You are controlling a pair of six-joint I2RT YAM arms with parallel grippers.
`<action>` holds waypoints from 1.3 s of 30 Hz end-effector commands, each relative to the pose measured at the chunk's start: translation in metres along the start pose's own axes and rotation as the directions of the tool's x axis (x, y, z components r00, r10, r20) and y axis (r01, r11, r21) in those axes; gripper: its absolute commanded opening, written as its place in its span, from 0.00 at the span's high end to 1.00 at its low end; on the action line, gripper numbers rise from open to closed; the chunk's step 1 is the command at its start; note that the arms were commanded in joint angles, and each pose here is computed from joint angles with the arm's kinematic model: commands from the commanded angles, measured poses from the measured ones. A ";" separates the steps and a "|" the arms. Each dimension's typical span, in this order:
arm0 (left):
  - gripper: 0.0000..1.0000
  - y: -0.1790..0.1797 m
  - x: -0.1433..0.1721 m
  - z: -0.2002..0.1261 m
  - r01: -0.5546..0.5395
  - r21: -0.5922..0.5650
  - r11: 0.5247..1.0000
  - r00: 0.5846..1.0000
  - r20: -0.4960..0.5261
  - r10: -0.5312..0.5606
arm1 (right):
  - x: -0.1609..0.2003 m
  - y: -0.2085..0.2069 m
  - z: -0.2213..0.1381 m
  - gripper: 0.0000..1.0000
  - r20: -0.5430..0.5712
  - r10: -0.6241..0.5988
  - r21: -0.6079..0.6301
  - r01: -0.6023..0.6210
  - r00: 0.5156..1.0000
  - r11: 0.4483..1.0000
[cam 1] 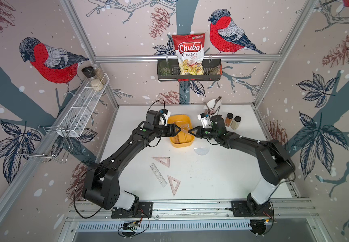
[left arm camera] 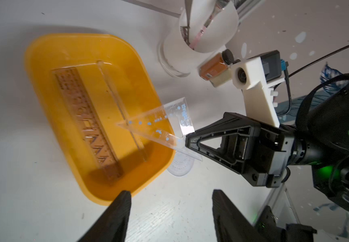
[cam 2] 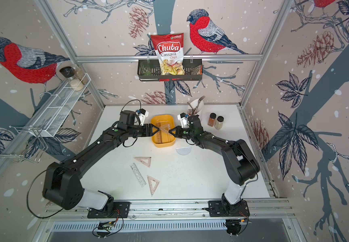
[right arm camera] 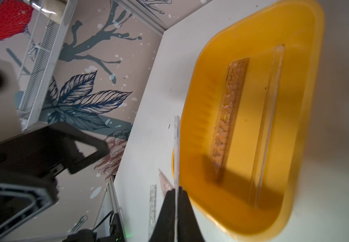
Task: Put the scattered rulers into the storage box
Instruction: Place the ruler in the storage box.
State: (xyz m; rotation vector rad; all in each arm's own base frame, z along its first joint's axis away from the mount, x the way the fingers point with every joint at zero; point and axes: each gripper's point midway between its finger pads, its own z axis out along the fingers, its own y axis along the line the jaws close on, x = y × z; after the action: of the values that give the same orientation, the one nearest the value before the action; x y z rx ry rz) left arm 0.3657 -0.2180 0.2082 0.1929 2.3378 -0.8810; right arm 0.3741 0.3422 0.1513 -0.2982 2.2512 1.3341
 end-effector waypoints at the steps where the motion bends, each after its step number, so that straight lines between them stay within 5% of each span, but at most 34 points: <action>1: 0.34 0.035 -0.008 -0.003 -0.017 -0.168 0.986 1.000 0.016 0.020 | -0.004 -0.026 0.032 1.00 -0.049 0.046 0.094 -0.042 0.998 0.995; 7: 0.34 0.054 -0.010 0.004 0.008 -0.181 0.984 1.000 0.001 -0.008 | -0.024 -0.043 0.074 1.00 -0.081 0.058 0.129 -0.048 0.995 0.991; 21: 0.35 0.062 0.007 0.013 0.031 -0.140 0.990 0.999 -0.039 -0.037 | -0.015 -0.075 0.101 0.92 -0.133 0.082 0.191 -0.055 0.988 0.980; 39: 0.35 0.054 0.002 0.011 0.036 -0.104 0.994 0.999 -0.023 -0.038 | -0.042 -0.050 0.056 0.47 -0.116 -0.016 0.266 0.047 0.993 0.963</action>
State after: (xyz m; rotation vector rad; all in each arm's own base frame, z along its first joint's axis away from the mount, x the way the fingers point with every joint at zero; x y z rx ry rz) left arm 0.3847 -0.1824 0.1632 0.1038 2.4483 -0.7599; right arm 0.4537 0.3687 0.1007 -0.2877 2.4879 1.0208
